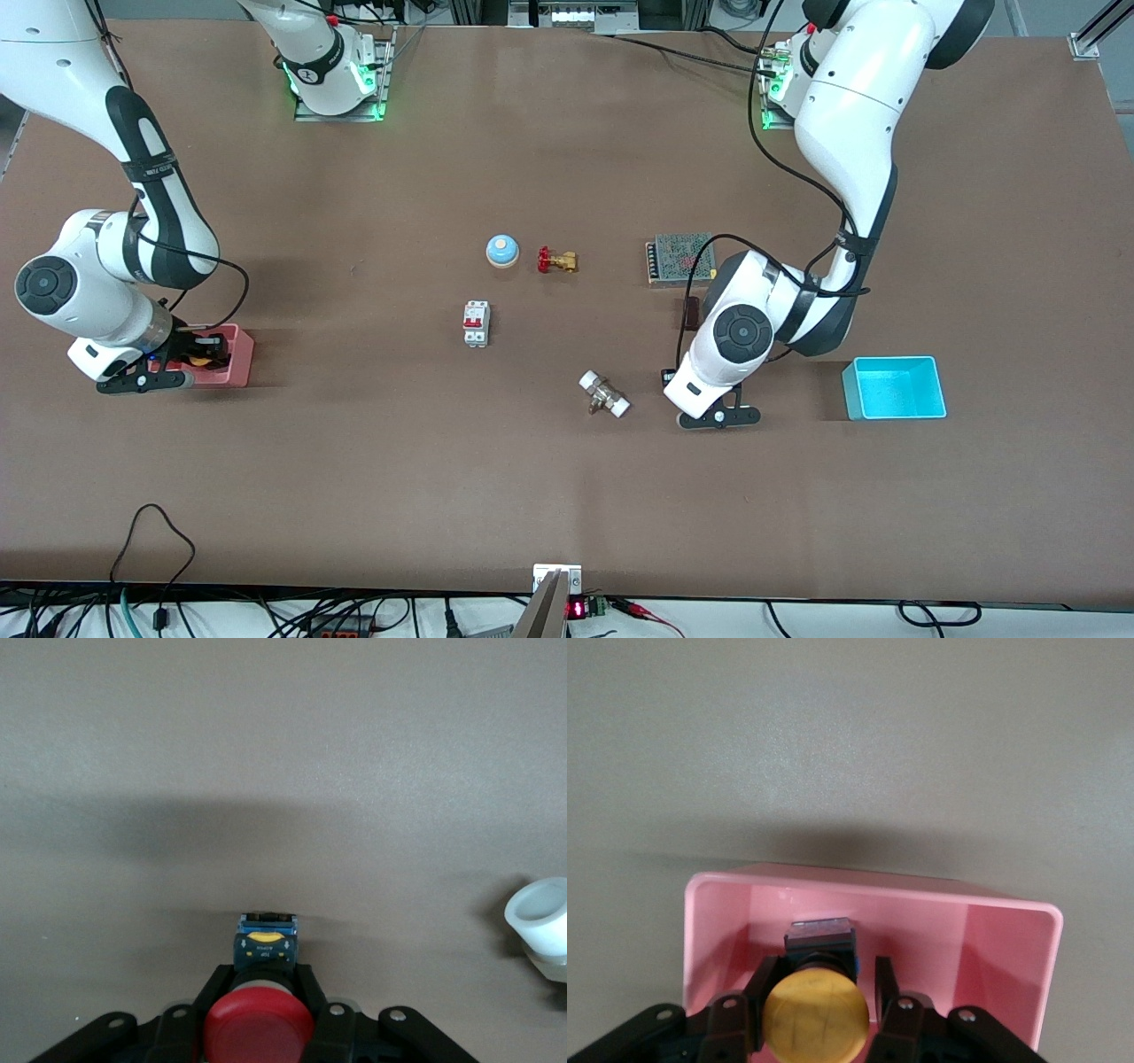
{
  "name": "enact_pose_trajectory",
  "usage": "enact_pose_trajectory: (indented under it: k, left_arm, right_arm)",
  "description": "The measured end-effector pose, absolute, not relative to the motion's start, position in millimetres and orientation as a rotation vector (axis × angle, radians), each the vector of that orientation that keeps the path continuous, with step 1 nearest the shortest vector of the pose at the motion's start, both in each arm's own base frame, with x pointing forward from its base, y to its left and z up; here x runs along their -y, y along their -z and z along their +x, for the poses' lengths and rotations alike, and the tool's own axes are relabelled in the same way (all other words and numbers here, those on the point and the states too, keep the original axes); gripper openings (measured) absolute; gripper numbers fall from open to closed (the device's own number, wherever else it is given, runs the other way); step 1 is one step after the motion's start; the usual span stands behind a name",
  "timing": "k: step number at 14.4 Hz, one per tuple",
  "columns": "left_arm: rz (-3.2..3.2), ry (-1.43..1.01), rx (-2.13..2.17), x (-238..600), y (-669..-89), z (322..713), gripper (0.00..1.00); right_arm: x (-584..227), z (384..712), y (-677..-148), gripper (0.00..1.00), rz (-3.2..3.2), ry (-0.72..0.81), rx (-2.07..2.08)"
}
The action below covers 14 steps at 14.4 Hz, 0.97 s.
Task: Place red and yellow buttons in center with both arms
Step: 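Carry the red button to the table center with the left gripper and release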
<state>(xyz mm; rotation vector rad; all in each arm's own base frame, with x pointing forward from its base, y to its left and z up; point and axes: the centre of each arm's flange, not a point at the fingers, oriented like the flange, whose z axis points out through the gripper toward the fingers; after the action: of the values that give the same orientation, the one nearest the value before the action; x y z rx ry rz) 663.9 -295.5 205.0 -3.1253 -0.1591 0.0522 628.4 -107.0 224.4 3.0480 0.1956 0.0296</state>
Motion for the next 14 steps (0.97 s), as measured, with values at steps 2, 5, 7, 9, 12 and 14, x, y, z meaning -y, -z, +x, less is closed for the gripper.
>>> enact_pose_trajectory:
  k: [2,5,7,9,12,14]
  left_arm:
    - [-3.127,-0.051,0.161,296,-202,663,0.50]
    - [-3.125,-0.056,0.164,296,-196,663,0.77]
    - [-3.127,-0.051,0.166,296,-196,663,0.96]
    - [-3.132,-0.033,0.169,296,-202,666,1.00]
    - [-3.133,0.004,0.181,291,-244,675,1.00]
    - [-3.128,0.027,0.145,282,-296,679,1.00]
  right_arm:
    - [107,628,-224,0.36,3.048,-0.028,-0.197]
    - [108,629,-227,0.36,3.044,-0.034,-0.235]
    - [110,630,-246,0.36,3.036,-0.016,-0.268]
    - [111,628,-288,0.36,3.027,0.040,-0.307]
    - [82,616,-363,0.36,3.072,0.098,-0.316]
    - [41,609,-390,0.36,3.118,0.115,-0.274]
